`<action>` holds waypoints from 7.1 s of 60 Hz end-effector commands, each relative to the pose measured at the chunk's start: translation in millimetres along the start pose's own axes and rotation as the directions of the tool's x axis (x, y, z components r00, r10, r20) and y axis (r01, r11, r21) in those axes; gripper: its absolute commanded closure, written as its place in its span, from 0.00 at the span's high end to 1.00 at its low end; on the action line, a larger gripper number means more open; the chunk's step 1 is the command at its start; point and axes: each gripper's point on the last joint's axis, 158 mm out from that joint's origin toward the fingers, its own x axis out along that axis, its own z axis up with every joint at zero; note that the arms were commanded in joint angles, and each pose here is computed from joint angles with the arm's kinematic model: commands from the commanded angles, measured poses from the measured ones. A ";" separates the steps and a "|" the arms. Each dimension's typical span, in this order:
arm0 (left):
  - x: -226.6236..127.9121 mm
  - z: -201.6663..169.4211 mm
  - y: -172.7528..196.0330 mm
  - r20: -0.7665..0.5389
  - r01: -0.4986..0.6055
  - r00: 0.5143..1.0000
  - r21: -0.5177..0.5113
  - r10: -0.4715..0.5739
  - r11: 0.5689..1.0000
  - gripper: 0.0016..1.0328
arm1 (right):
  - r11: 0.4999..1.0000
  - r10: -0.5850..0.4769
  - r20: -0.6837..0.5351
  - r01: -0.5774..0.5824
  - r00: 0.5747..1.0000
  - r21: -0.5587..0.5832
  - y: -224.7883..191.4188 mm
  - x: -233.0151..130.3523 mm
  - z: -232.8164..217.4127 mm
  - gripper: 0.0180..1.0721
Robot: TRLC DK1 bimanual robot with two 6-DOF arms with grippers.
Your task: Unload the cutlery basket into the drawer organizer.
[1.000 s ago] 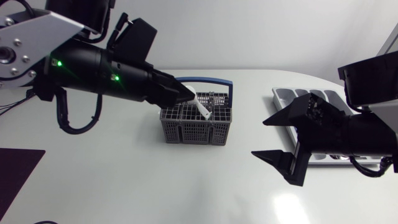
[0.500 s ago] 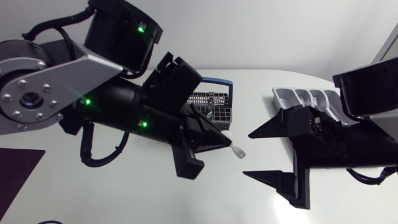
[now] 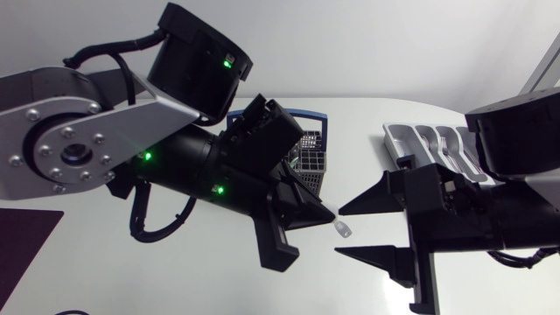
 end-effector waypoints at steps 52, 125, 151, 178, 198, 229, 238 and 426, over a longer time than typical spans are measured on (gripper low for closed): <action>5.0 -5.8 2.2 -0.030 0.015 0.999 0.001 -0.015 1.000 0.56 | 0.997 0.051 -0.042 -0.049 0.998 0.055 2.1 11.0 -19.8 0.05; -25.2 -3.8 176.2 -0.166 -0.574 0.817 -0.318 0.552 0.754 0.86 | 0.982 -0.171 -0.324 0.186 0.930 0.015 -86.8 -83.6 -185.6 0.05; -31.0 -15.2 199.2 -0.225 -0.594 0.798 -0.449 0.559 0.668 0.86 | 0.961 -0.265 -0.477 0.271 0.838 -0.058 -146.7 -158.7 -281.0 0.05; -24.4 -31.1 210.3 -0.279 -0.595 0.794 -0.539 0.541 0.596 0.86 | 0.960 -0.277 -0.638 0.231 0.719 -0.157 -172.2 -182.3 -362.7 0.05; -26.3 -42.0 213.3 -0.334 -0.602 0.789 -0.593 0.516 0.535 0.86 | 0.955 -0.295 -0.753 0.185 0.589 -0.230 -167.6 -189.0 -407.0 0.40; -32.5 -50.1 210.1 -0.464 -0.649 0.754 -0.635 0.464 0.419 0.89 | 0.904 -0.426 -0.760 0.255 0.490 -0.342 -184.6 -214.9 -371.1 0.95; -34.4 -46.8 211.3 -0.466 -0.656 0.742 -0.656 0.483 0.375 0.91 | 0.885 -0.463 -0.717 0.326 0.521 -0.334 -192.9 -214.5 -335.7 0.95; 18.8 -51.6 247.9 -0.467 -0.636 0.771 -0.606 0.433 0.478 0.43 | 0.927 -0.205 -0.314 0.287 0.927 0.241 -96.7 -3.9 -116.6 0.95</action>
